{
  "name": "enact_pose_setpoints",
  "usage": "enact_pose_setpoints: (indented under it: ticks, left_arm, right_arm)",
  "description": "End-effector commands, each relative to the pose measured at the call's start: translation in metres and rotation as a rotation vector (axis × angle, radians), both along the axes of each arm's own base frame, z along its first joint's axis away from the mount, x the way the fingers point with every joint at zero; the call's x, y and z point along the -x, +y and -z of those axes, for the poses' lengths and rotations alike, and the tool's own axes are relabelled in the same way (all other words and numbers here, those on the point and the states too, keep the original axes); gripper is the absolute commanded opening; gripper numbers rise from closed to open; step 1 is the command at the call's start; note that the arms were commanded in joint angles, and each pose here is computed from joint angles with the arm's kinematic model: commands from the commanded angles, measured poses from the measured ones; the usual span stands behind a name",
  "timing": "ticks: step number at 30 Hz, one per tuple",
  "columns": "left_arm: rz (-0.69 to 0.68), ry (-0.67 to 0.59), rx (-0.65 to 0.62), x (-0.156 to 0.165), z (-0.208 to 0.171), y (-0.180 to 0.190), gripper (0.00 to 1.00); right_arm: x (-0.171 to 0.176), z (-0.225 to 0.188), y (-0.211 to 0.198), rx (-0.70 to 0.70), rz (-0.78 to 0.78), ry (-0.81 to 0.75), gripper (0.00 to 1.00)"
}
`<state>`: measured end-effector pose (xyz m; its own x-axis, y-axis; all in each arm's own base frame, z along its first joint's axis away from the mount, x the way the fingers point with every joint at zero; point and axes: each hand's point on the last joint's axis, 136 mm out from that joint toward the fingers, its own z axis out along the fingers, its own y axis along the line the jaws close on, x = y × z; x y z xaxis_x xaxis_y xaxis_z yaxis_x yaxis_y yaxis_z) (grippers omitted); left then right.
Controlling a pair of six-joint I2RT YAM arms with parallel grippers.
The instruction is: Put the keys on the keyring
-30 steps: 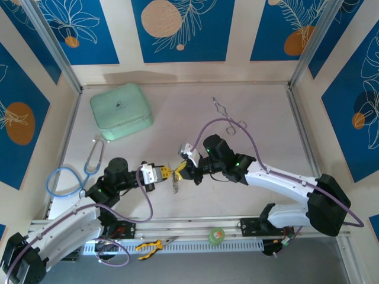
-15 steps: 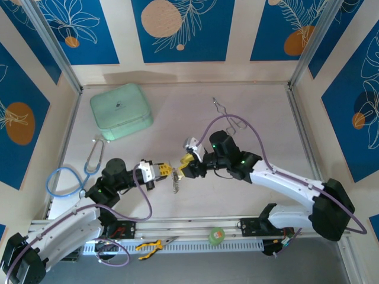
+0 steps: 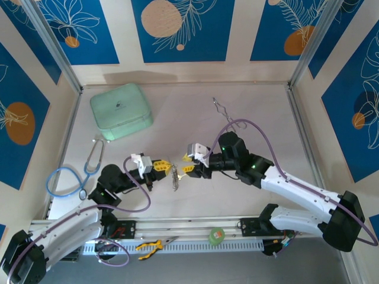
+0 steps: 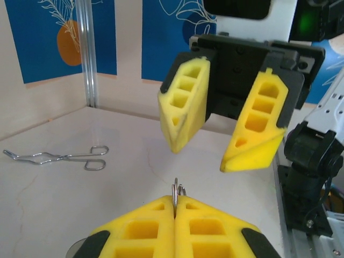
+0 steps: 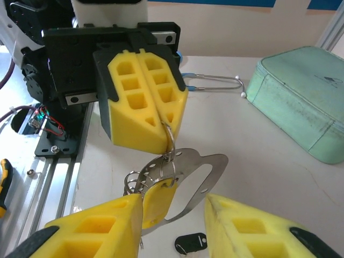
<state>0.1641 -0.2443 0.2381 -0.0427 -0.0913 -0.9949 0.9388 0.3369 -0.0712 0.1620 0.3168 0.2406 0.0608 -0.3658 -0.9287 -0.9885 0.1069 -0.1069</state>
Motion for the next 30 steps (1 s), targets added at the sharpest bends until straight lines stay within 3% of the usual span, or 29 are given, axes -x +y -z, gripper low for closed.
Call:
enact_pose_setpoints:
  ticks: [1, 30]
  left_arm:
    - [0.022, -0.018, 0.098, 0.008, -0.024, 0.002, 0.0]
    - [0.081, -0.085, 0.083, 0.02, -0.023, 0.0, 0.0]
  right_arm:
    - [0.002, -0.008, 0.005, -0.005, -0.014, -0.032, 0.33]
    - [0.008, -0.008, 0.023, -0.017, -0.067, 0.121, 0.1]
